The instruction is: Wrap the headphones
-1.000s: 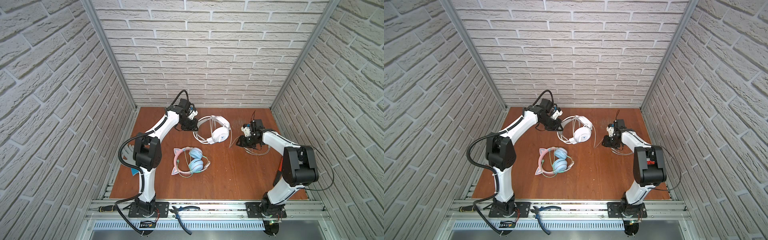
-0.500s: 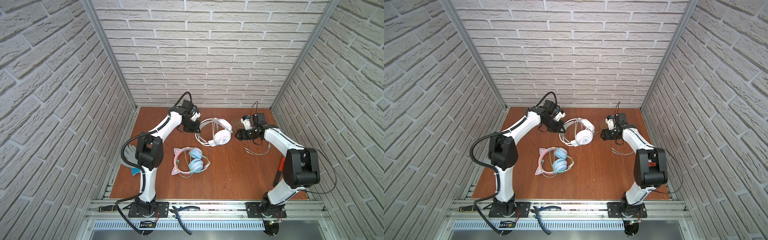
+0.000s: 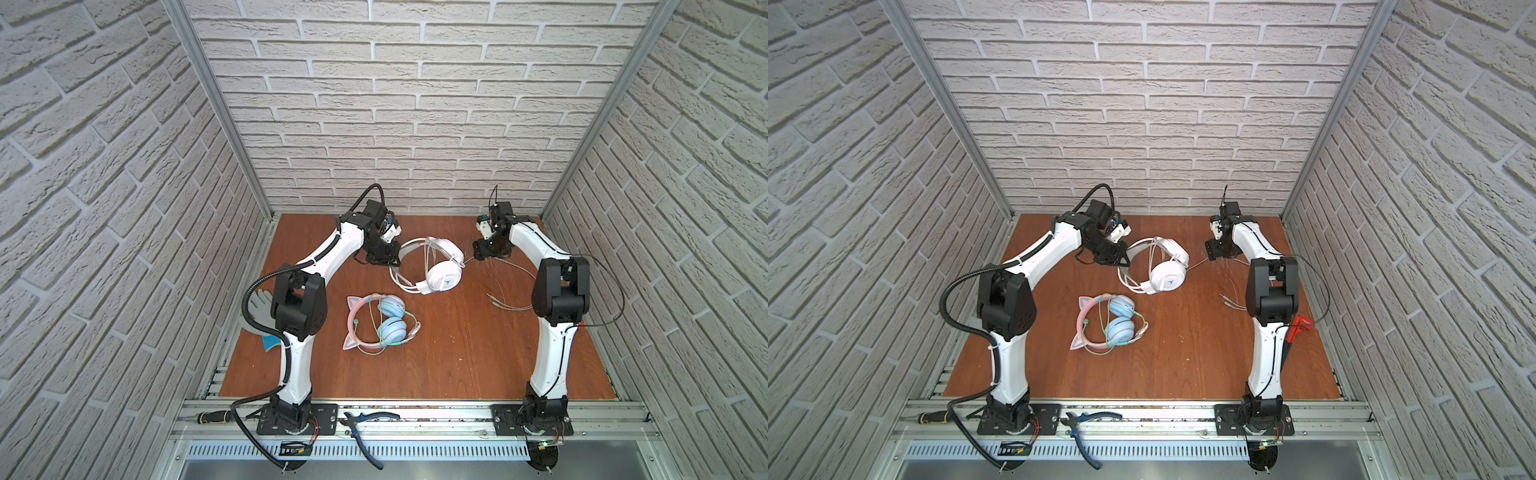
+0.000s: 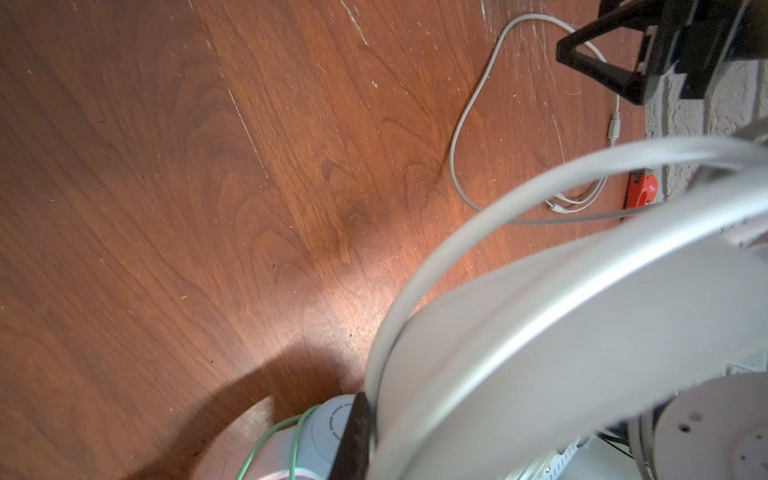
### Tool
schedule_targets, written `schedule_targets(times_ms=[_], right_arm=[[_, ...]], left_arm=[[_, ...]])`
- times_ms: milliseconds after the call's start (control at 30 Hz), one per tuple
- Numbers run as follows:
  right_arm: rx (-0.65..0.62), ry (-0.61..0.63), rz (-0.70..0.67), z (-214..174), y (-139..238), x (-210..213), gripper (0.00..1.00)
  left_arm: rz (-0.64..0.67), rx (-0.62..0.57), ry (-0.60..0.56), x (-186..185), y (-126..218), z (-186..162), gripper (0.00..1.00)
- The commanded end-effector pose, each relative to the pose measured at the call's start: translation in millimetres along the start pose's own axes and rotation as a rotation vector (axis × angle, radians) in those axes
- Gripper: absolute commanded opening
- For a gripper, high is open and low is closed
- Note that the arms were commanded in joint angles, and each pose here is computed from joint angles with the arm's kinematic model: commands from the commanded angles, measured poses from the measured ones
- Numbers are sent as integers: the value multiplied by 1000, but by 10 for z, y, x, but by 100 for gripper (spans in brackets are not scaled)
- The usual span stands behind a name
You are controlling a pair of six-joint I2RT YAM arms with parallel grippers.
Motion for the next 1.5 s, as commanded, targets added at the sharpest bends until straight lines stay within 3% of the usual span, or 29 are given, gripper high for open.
schedule_targets(times_ms=[0,100,400,667,967,1200,1467], right_arm=[[5,-45,38,-13,0,-133,74],[-42,-79,87,107,-72,-178,74],[-27,-47,97,170,-292,-215,74],[108,-8,131,-91,-450,-159,71],[307,47,159,-613,-431,-71,50],[392,81,55,-920,-352,-176,46],[436,151,-24,-1076,-454,-163,29]], left_arm=[[-52,-34,-32,-144,112,100,0],[-50,-25,-29,-129,93,83,0],[-45,-17,-21,-93,59,74,0],[-45,-17,-16,-86,46,96,0],[-44,-21,-11,-89,45,113,0],[-48,-26,-7,-92,37,143,0],[-41,-31,-2,-84,51,152,0]])
Point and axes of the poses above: each gripper's point midway between its finger pads, its own y axis back along the fingers, its own x axis along the line the jaws close on, z = x × y, the point moved 1 cm from there along y, back along the fingers, and after that the axes turned 1 degree about y, right-handed, at the moved point
